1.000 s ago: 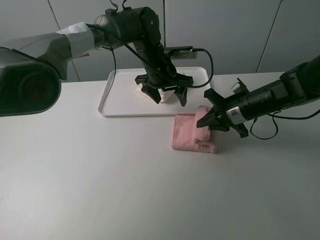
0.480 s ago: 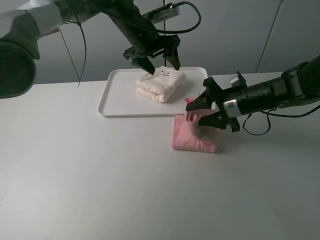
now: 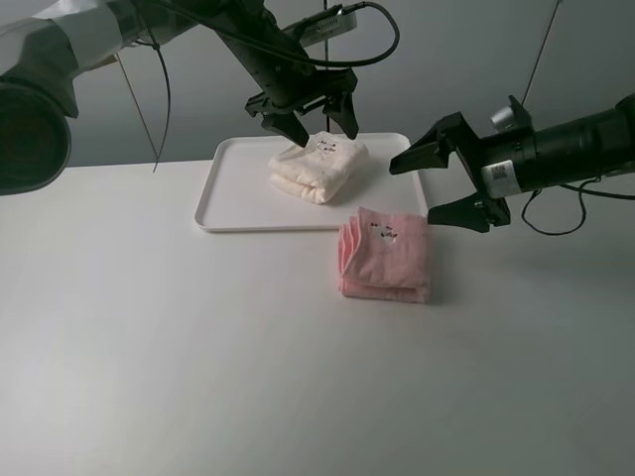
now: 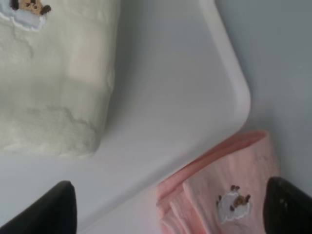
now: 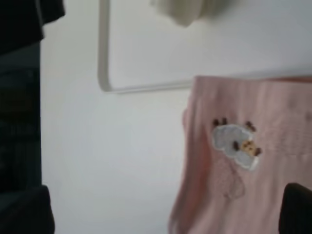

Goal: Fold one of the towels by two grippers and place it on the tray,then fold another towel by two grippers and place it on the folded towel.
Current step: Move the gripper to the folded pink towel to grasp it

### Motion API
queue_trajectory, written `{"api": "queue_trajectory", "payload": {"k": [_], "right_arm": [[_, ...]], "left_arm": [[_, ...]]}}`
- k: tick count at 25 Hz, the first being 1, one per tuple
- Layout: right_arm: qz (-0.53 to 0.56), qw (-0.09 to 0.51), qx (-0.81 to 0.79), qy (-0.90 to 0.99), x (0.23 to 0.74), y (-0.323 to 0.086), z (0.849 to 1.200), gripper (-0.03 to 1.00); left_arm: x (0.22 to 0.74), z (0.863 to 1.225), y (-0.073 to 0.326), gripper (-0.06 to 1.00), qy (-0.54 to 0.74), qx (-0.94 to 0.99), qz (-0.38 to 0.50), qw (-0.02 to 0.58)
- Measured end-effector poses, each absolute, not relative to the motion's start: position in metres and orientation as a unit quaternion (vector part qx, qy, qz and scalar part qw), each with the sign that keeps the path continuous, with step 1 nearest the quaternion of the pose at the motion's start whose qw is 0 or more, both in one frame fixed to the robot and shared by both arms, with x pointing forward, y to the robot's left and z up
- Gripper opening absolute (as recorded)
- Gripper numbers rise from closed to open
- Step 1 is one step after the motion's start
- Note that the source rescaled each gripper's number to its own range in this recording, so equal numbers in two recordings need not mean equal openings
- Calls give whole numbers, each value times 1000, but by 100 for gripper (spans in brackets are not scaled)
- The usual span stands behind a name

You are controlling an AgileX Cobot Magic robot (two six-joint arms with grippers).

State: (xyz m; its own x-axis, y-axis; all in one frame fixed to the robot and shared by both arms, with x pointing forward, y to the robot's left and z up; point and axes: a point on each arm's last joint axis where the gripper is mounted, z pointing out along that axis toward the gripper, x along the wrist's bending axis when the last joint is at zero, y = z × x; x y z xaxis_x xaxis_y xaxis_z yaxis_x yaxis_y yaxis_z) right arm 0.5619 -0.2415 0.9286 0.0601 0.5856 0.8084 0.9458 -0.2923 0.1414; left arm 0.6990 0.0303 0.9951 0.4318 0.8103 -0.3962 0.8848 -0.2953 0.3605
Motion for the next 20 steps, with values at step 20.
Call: {"api": "queue_trajectory", "payload": {"k": [20], "right_arm": [[-337,267,-725,-537,562,-256,854,100]], "left_arm": [[698,996,28,99,519,803,-81,280]]}}
